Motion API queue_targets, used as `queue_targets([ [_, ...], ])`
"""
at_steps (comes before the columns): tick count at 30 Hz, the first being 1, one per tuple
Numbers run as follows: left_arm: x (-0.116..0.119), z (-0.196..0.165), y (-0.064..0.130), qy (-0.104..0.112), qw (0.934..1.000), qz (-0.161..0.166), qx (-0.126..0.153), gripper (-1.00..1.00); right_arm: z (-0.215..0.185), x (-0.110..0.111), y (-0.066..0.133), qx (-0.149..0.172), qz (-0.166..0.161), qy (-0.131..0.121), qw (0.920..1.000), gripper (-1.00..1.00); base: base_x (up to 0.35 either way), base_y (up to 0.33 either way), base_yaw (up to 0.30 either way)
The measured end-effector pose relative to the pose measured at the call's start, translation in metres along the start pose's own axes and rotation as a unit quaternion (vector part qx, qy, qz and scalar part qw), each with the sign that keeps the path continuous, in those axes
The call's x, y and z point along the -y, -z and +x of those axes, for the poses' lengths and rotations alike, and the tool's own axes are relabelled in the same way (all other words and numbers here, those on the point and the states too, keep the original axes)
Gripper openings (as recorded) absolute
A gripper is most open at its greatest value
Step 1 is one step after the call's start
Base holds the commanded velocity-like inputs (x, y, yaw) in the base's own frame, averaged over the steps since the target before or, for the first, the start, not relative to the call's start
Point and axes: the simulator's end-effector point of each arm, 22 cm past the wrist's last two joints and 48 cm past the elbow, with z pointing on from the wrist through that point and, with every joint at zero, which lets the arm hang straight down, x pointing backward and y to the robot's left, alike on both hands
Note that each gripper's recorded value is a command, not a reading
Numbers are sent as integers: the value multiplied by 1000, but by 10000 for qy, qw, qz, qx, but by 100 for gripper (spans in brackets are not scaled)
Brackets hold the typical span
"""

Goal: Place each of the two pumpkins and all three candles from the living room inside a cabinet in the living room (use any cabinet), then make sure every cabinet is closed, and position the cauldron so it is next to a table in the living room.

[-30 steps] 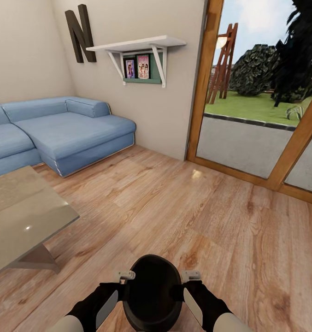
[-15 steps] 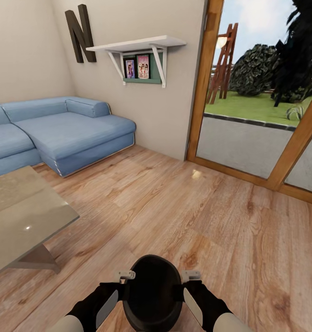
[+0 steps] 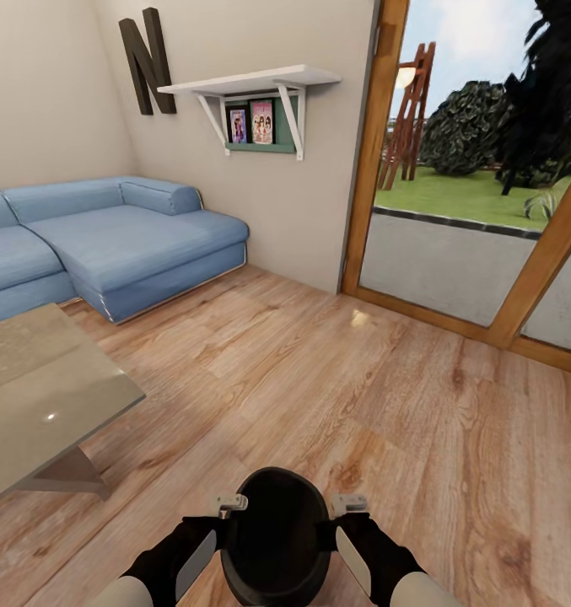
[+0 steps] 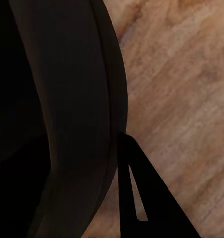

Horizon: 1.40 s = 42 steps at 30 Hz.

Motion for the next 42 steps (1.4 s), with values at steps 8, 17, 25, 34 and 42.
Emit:
queue_targets([
  [8, 3, -1, 0, -149, 9999, -6, 29, -100, 0, -2, 0, 4, -31, -38, 10000, -100, 0, 0, 0],
  [17, 6, -1, 1, -167, 9999, 30, 34, -100, 0, -2, 0, 5, -29, -41, 10000, -100, 0, 0, 0],
  [25, 8, -12, 10, -148, 9997, 47, 163, -100, -11, -3, 10, 134, -26, -1, 9999, -100, 0, 0, 0],
  [34, 10, -20, 16, -184, 9995, 42, 254, -100, -17, -2, 15, 235, -49, -14, 9997, -100, 0, 0, 0],
  [42, 12, -22, 17, -149, 9994, 50, 321, -100, -21, 0, 17, 292, -42, 34, 9996, -100, 0, 0, 0],
])
